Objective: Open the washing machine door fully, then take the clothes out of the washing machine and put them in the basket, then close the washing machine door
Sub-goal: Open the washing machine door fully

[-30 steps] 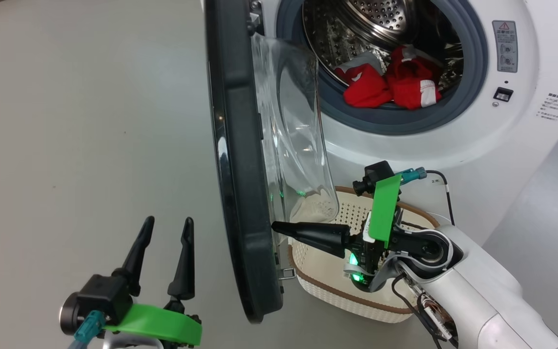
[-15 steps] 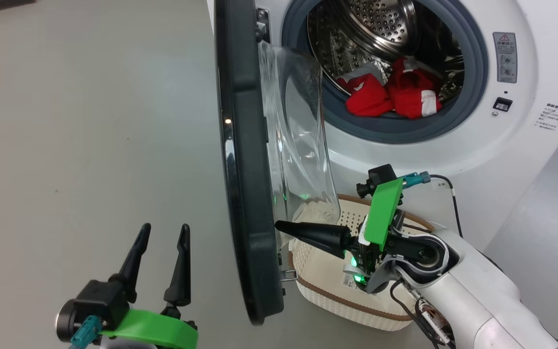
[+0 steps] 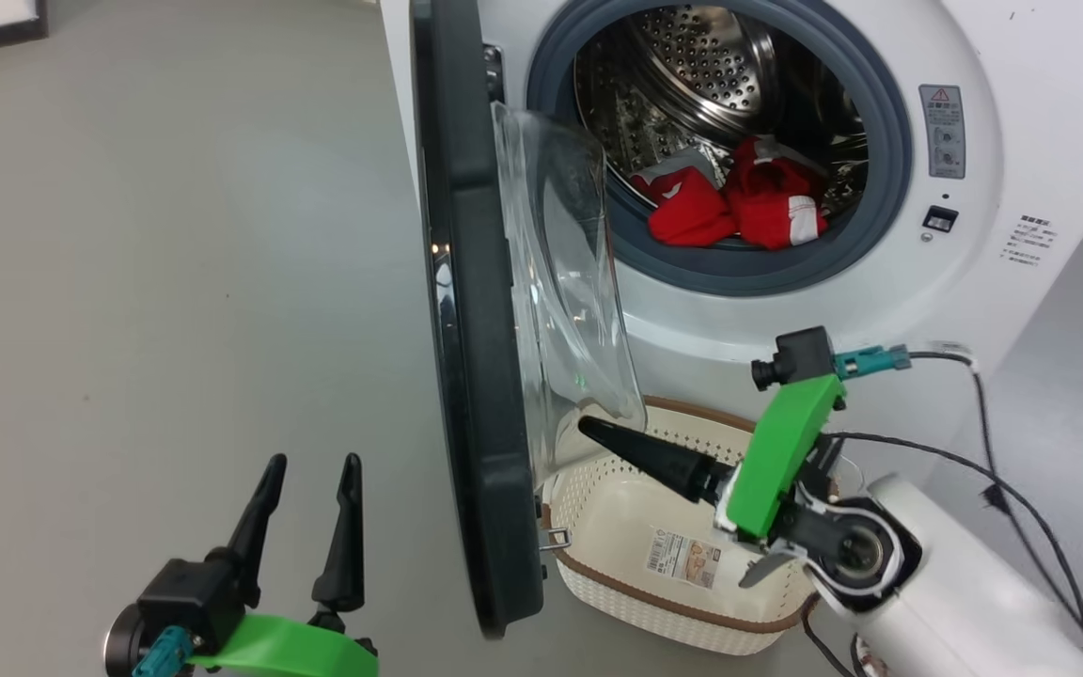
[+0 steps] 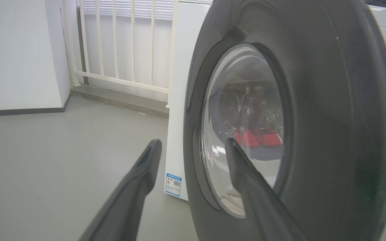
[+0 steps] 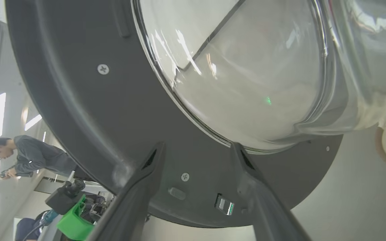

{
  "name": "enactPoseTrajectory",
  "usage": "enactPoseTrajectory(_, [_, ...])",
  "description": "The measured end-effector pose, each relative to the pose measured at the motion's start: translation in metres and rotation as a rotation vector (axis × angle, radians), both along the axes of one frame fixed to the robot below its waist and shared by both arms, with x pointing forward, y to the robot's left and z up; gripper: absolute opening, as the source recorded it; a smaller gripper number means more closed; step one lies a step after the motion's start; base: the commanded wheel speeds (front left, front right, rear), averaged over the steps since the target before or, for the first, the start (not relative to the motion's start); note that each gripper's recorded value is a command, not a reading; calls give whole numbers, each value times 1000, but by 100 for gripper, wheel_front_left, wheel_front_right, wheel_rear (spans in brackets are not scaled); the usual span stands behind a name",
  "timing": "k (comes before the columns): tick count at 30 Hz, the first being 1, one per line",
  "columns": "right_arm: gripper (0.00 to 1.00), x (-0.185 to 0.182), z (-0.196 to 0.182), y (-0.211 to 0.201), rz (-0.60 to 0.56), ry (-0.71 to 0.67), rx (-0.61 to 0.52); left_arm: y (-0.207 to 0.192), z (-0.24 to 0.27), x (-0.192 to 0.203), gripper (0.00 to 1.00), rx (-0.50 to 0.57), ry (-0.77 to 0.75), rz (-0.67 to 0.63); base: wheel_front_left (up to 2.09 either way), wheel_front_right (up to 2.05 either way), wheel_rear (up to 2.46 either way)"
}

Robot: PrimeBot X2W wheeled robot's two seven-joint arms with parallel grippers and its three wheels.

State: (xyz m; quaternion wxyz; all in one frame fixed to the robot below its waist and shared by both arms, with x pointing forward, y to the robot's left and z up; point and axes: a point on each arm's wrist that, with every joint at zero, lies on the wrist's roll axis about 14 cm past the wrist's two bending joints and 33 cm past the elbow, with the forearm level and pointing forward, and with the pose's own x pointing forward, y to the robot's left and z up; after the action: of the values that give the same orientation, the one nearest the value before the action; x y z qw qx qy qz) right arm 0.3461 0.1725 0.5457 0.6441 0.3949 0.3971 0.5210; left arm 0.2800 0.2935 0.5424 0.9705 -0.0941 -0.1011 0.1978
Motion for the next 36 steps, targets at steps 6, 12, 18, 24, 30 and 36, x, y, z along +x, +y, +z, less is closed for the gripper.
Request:
enactPoseTrajectory(6, [100,15,-13,-19,-120,-214,-74,-1,-2,2,100,-7,7,6,0,0,0])
enactPoseTrajectory(12, [100,48,-17,-45,-300,-446,-124,-2,-1,4,100,-1,5,-1,0,0,0])
enactPoseTrajectory(18, [100,67,-27,-68,-414,-669,-202,-3,0,6,100,4,4,-3,0,0,0])
enactPoseTrajectory(24, [100,83,-25,-83,-499,-811,-250,-6,-5,5,100,4,19,-14,0,0,0])
enactPoseTrajectory(30, [100,107,4,-100,-648,-917,-242,-7,-4,7,100,-1,16,-17,0,0,0])
enactPoseTrajectory(36, [100,93,-12,-113,-698,-949,-299,-7,-2,8,100,1,6,-16,0,0,0])
